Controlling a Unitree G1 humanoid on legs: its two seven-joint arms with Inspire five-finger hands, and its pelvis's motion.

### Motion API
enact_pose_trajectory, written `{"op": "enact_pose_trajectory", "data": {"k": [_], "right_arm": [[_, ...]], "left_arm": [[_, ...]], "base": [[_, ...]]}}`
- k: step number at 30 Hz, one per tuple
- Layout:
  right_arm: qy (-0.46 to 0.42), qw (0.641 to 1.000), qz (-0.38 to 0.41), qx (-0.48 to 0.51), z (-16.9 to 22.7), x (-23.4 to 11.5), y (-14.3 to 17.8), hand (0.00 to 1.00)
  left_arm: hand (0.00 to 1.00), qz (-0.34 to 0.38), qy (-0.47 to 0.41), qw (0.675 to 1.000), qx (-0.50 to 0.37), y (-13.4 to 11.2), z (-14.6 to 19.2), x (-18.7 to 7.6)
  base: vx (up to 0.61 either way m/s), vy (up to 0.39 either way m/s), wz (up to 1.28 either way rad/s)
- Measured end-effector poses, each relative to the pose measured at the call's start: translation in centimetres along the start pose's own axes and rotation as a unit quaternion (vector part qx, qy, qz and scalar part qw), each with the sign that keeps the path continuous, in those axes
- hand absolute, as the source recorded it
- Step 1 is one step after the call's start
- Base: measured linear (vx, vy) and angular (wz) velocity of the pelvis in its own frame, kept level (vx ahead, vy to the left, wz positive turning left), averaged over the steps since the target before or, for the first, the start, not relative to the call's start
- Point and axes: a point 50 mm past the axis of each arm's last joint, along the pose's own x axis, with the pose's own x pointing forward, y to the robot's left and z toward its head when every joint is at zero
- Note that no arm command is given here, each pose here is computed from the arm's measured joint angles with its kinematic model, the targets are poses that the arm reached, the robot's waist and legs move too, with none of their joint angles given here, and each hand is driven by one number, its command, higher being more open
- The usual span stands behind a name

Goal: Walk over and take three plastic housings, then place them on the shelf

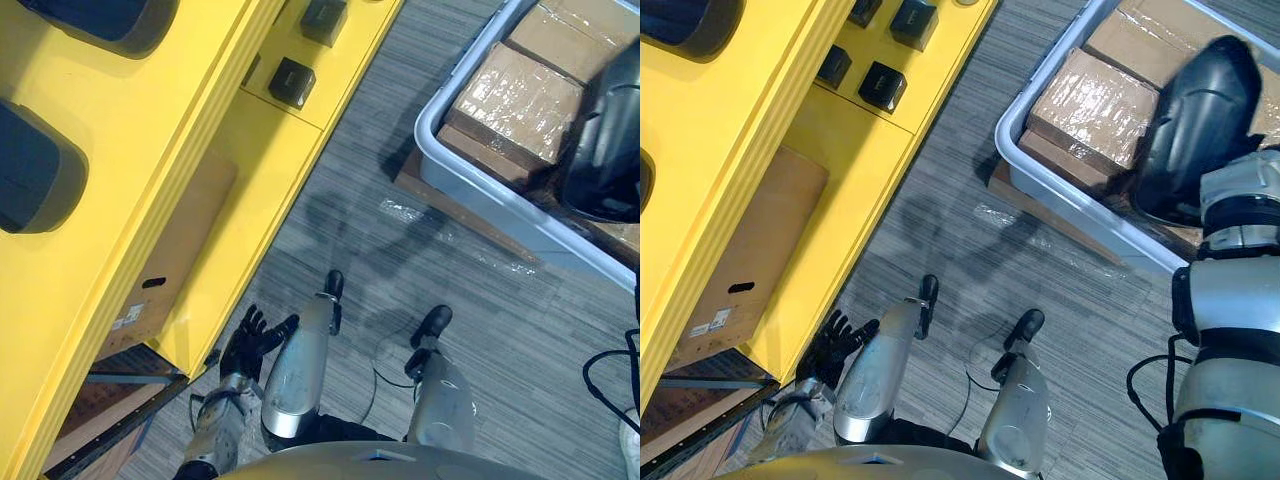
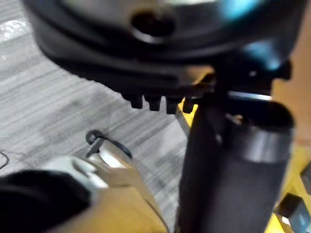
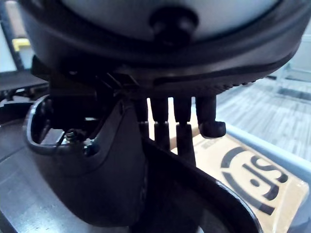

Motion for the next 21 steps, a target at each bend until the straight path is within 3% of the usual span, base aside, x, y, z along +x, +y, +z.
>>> {"op": "enact_pose_trajectory", "data": {"k": [5,8,15,18,21], "right_arm": [[-0.045,0.996,-0.050,0.051,0.6,0.3,-1.3,0.00],[-0.117,0.987,-0.087,0.068,2.3,-0.3,-1.8,0.00],[-0.314,0.934,-0.139,0.096,4.7,-3.6,-0.8,0.00],[-0.347,0.926,-0.112,0.096,4.3,-4.8,2.9,0.00],[-0.357,0.928,-0.071,0.082,3.3,-5.9,6.7,0.00]], "left_arm": [[1.00,0.001,-0.023,1.000,0.000,0.1,0.6,-0.1],[1.00,-0.009,-0.056,0.998,-0.009,-0.3,1.9,-0.3],[1.00,-0.081,-0.254,0.963,-0.028,-3.9,11.1,-1.5],[1.00,-0.133,-0.310,0.941,-0.011,-5.9,14.1,-2.2],[1.00,-0.179,-0.317,0.932,-0.005,-7.8,14.9,-2.1]], "base": [[-0.04,0.008,-0.04],[-0.02,-0.011,-0.06],[0.06,-0.050,-0.05],[0.09,-0.042,-0.04],[0.12,-0.026,-0.09]]}}
